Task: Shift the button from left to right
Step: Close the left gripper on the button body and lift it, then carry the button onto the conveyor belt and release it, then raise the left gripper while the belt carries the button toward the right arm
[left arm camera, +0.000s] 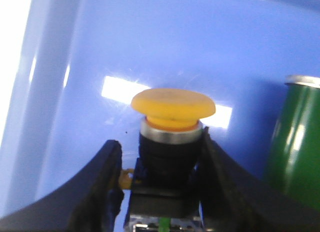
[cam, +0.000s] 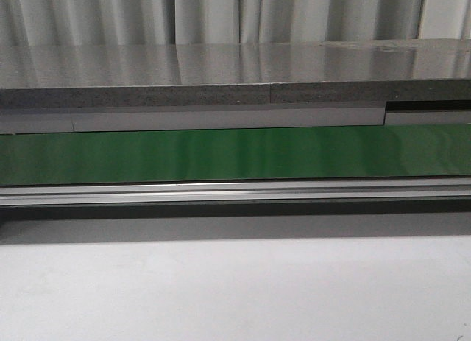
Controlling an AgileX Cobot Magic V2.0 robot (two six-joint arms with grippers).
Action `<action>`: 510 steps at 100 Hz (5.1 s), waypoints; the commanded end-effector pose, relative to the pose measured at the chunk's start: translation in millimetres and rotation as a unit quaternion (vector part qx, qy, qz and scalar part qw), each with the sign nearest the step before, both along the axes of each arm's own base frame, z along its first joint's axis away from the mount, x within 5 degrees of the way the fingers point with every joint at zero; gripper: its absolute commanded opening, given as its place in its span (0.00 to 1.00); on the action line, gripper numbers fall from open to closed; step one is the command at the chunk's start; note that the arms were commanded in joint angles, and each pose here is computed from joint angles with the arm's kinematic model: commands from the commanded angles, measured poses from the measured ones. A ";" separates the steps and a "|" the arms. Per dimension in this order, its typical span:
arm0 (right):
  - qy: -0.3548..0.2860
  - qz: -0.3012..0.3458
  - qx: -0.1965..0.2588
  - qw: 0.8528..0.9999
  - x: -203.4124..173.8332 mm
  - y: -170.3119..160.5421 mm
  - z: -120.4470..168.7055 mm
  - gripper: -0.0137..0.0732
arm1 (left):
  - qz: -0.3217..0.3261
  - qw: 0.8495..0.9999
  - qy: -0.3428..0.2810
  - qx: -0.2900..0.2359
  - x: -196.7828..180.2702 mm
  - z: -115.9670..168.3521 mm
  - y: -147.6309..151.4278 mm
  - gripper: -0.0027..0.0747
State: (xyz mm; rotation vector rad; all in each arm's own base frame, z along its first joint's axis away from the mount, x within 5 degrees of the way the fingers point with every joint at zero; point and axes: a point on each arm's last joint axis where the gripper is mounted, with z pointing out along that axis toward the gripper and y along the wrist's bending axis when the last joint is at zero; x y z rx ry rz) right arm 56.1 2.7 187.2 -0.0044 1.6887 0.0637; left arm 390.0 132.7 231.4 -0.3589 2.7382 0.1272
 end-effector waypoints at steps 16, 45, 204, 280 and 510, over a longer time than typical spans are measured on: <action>-0.056 -0.005 0.000 0.998 -1.6 -0.7 13.5 0.08 | -0.027 0.998 -0.060 -0.005 -13.5 59.8 -17.2 0.01; -0.056 -0.005 0.000 0.998 -1.6 -0.7 13.5 0.08 | -0.083 0.995 -0.049 -0.023 -11.2 63.0 -53.8 0.01; -0.056 -0.005 0.000 0.998 -1.6 -0.7 13.5 0.08 | -0.141 0.985 -0.065 -0.072 -19.2 46.4 -90.1 0.77; -0.056 -0.005 0.000 0.998 -1.6 -0.7 13.5 0.08 | -0.211 0.924 -0.319 -0.031 -111.3 153.4 -152.8 0.77; -0.114 -0.006 0.003 0.993 -2.8 -0.9 27.6 0.08 | -0.169 0.817 -0.551 0.026 -300.9 67.4 -142.9 0.01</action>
